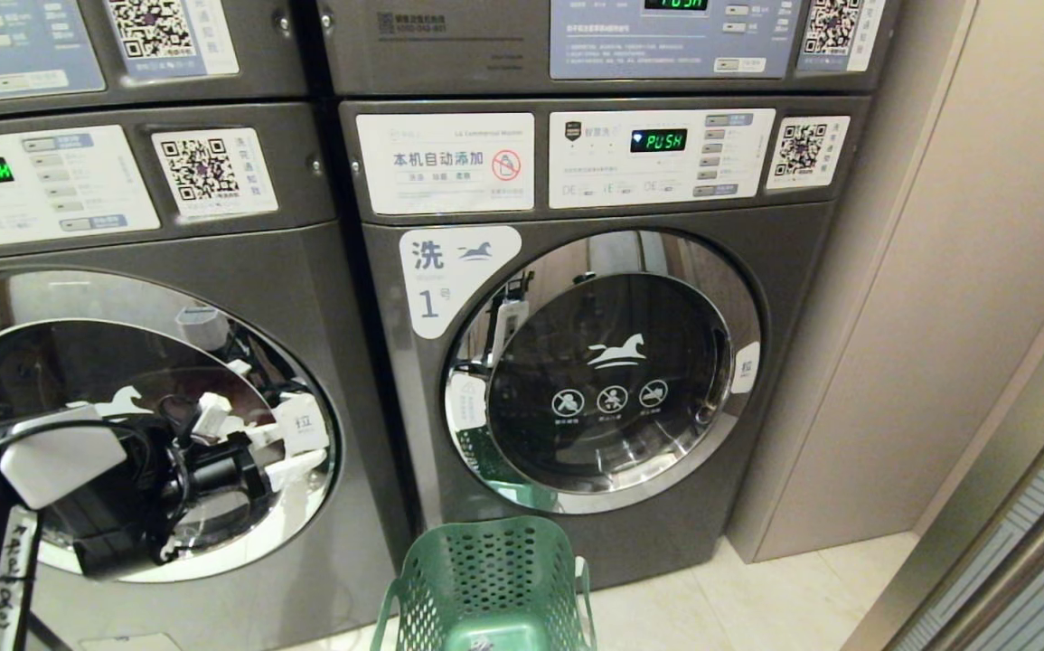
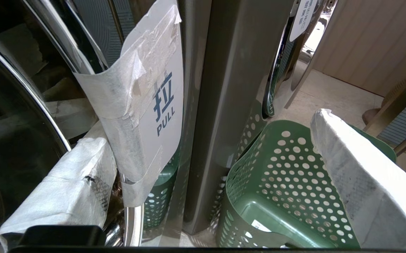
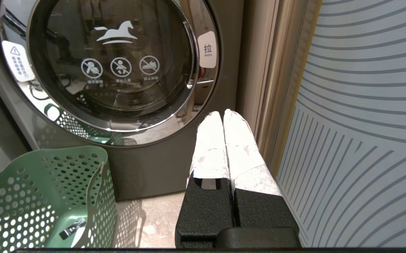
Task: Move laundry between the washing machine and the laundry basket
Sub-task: Open the lid of the washing machine
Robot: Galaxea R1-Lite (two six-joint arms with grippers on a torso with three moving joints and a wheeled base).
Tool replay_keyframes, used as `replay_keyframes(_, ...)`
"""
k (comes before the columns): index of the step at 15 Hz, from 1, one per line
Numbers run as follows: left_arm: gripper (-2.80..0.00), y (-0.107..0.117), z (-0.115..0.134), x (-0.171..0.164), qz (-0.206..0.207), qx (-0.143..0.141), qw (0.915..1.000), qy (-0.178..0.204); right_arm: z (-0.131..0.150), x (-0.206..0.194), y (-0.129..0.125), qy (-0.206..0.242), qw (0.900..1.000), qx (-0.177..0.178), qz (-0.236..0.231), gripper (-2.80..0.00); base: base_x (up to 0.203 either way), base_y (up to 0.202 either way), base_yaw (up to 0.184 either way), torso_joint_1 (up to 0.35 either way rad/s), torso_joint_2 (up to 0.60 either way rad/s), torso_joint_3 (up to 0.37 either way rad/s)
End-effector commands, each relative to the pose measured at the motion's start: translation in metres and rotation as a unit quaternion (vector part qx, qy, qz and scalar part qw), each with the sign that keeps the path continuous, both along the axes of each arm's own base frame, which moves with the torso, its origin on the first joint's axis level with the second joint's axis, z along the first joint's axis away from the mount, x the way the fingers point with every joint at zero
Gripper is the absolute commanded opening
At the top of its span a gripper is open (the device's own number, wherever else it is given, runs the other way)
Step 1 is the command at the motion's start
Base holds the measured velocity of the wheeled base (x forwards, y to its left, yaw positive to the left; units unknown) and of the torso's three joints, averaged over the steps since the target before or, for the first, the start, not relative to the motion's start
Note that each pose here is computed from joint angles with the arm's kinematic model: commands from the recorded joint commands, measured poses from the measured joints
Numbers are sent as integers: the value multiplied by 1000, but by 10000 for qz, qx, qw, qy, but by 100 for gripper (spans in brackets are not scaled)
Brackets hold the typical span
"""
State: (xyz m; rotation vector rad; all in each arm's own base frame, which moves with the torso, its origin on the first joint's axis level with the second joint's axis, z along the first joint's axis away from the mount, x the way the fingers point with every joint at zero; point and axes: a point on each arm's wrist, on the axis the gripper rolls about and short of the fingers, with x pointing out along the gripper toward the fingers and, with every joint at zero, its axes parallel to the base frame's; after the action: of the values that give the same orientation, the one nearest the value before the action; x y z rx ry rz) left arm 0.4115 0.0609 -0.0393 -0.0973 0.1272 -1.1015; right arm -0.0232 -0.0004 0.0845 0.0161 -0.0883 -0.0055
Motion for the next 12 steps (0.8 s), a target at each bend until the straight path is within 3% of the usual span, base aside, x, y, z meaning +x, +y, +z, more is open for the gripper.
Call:
replay_keyframes(1, 0, -1, 0, -6, -567, -115, 9983, -36, -9, 3, 0, 173, 9999, -1, 0, -280, 0, 0, 0, 0, 0, 0)
replay_keyframes(7, 0, 13, -2, -25, -599, -215, 9979, 111, -9, 3, 0, 173, 9999, -1, 0, -280, 0, 0, 0, 0, 0, 0)
replay_keyframes(12, 0, 47, 0, -32, 11, -163, 9998, 74, -9, 3, 0, 173, 9999, -1, 0, -280, 0, 0, 0, 0, 0, 0)
